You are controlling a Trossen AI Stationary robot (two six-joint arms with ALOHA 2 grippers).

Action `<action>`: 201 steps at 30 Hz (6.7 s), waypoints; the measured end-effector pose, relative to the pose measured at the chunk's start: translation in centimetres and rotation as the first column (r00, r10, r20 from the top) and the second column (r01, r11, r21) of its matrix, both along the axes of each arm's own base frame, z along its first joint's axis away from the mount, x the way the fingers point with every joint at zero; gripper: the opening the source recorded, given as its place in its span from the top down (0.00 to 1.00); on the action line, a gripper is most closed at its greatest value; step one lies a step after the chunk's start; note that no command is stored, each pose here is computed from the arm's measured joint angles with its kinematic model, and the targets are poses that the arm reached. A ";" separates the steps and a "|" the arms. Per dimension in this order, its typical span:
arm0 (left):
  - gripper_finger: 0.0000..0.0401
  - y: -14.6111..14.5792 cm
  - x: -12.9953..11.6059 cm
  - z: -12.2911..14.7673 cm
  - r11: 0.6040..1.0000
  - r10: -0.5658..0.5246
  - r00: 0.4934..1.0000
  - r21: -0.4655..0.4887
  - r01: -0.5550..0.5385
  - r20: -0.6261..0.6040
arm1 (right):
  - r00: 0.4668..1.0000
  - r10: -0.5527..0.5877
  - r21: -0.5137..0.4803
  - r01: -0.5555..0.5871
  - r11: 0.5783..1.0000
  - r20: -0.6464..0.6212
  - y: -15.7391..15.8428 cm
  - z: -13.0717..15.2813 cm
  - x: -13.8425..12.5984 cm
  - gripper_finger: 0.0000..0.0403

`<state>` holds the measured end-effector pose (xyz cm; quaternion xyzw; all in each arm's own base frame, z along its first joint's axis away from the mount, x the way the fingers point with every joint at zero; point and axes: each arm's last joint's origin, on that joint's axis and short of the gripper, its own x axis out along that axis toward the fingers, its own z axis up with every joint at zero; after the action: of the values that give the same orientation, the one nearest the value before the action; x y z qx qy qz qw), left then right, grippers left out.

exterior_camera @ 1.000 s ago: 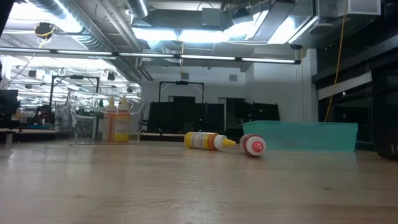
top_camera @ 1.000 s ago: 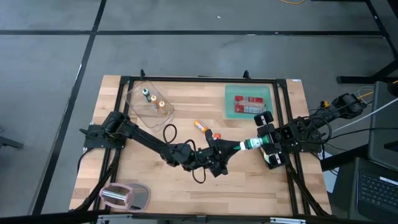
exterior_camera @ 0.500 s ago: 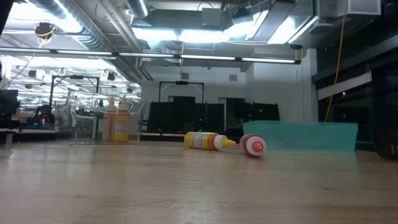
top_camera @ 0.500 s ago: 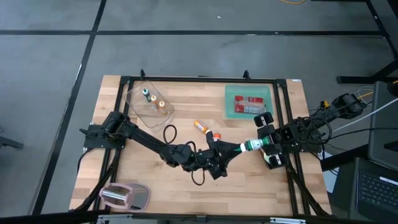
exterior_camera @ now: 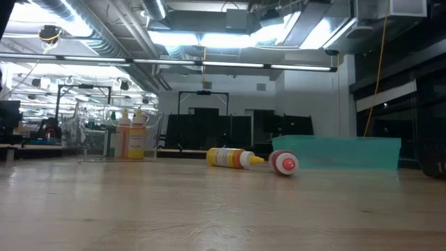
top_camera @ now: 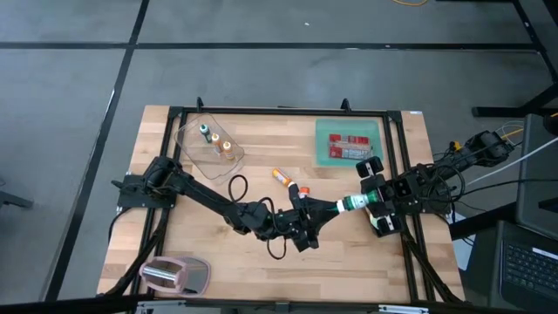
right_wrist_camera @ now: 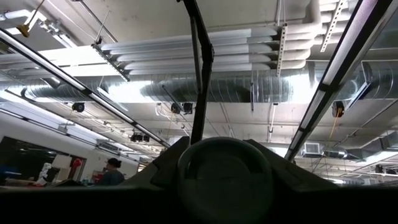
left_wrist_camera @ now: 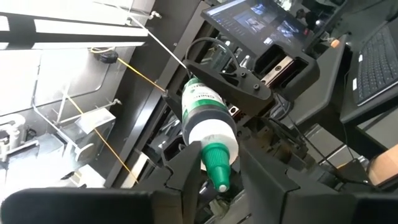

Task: Pick & Place Food Item
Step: Put the green food coloring bottle into the transparent bin

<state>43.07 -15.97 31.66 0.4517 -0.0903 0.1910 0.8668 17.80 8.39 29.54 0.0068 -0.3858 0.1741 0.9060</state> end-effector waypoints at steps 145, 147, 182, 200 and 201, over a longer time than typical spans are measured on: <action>0.92 24.7 -24.3 -1.5 -0.215 -0.090 0.135 -0.113 -0.970 -0.987 | 0.966 -0.172 -0.219 0.128 0.967 -0.194 -1.5 1.7 -6.6 0.40; 0.92 25.5 -24.8 -1.5 -0.236 -0.086 0.130 -0.106 -0.966 -0.988 | 0.966 -0.172 -0.219 0.128 0.967 -0.194 -1.5 1.7 -6.6 0.40; 0.92 34.4 -29.5 -3.2 -0.422 -0.187 0.191 -0.097 -0.901 -0.964 | 0.962 -0.176 -0.227 0.127 0.966 -0.207 -1.5 1.6 -6.5 0.40; 0.92 36.8 -29.2 -5.2 -0.425 -0.213 0.185 -0.080 -0.902 -0.959 | 0.960 -0.176 -0.234 0.123 0.964 -0.219 -1.5 1.5 -6.5 0.40; 0.92 36.9 -29.2 -5.2 -0.425 -0.214 0.190 -0.083 -0.901 -0.958 | 0.960 -0.176 -0.234 0.123 0.964 -0.219 -1.5 1.5 -6.5 0.40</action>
<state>13.84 20.91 26.44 -0.3153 0.6728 0.3709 0.5570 11.31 6.92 31.00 -0.1013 -0.2524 0.1438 0.9515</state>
